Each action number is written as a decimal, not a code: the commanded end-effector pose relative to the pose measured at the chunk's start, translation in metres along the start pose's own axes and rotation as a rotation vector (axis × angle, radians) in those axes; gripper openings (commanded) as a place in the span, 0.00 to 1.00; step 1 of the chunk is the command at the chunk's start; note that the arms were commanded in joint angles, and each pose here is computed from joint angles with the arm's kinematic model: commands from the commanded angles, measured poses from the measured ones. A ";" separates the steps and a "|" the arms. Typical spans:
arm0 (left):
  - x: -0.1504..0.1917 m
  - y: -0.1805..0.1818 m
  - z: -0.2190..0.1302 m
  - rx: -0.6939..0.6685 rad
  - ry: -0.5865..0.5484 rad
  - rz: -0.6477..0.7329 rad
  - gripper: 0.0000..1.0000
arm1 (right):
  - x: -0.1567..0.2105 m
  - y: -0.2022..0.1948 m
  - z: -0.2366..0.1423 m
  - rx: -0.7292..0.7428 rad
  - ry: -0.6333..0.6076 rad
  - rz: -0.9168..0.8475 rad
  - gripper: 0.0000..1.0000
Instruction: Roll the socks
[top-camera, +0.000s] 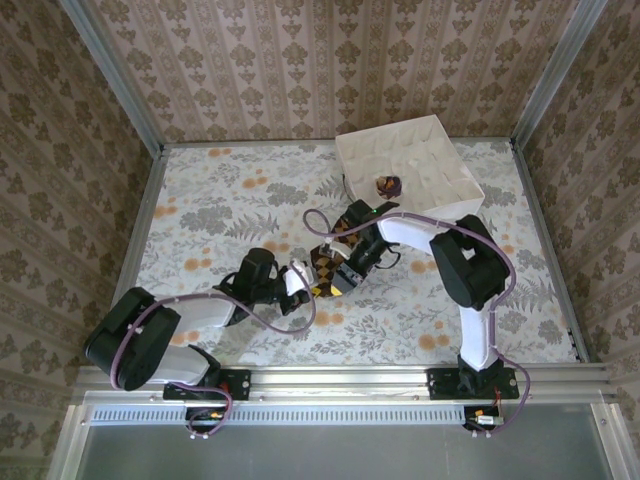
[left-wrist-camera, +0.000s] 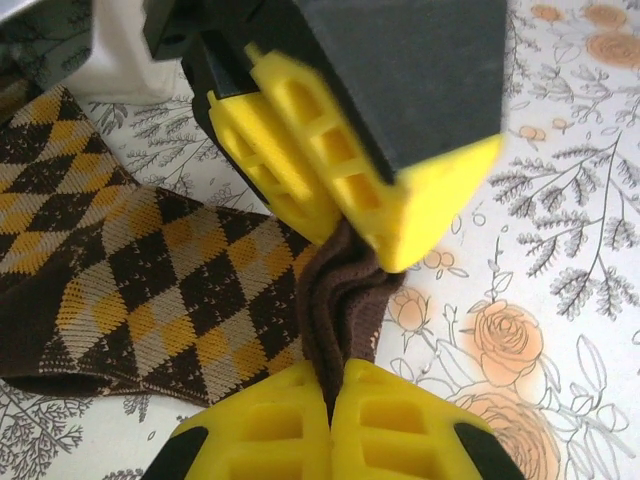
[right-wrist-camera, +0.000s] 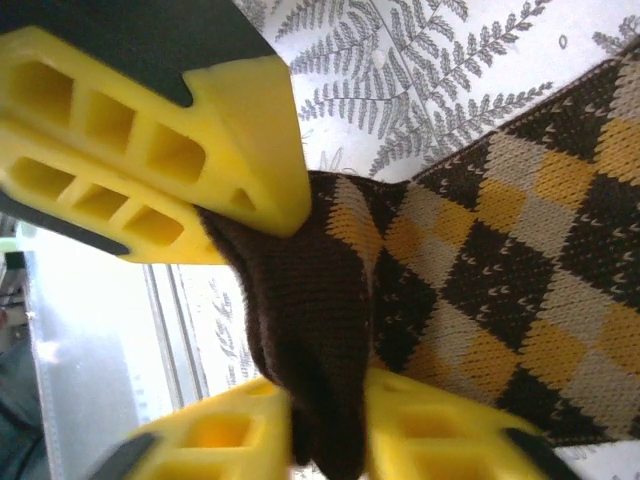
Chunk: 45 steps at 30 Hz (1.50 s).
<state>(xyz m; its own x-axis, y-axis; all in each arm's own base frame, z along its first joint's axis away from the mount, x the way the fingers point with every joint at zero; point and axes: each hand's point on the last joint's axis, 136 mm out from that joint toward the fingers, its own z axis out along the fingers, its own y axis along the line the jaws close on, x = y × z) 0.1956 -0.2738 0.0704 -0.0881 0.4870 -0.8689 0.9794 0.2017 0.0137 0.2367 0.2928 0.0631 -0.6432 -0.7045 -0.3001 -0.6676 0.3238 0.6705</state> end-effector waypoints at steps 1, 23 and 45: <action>-0.012 -0.011 -0.003 0.059 0.003 -0.086 0.00 | -0.010 0.025 -0.020 -0.049 -0.117 -0.007 0.39; 0.002 0.012 0.022 0.179 0.048 -0.612 0.00 | 0.001 0.002 0.006 0.088 -0.185 0.048 0.53; 0.014 0.017 0.016 0.058 0.114 -0.367 0.27 | 0.046 -0.084 0.013 0.474 -0.022 0.405 0.22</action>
<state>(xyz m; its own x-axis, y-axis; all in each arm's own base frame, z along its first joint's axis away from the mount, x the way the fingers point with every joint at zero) 0.2165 -0.2852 0.0435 -0.5718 0.4318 -0.6976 0.8193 0.3449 -0.4581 0.2644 0.2690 0.0173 -0.8400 -0.4873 -0.2386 -0.5392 0.7013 0.4662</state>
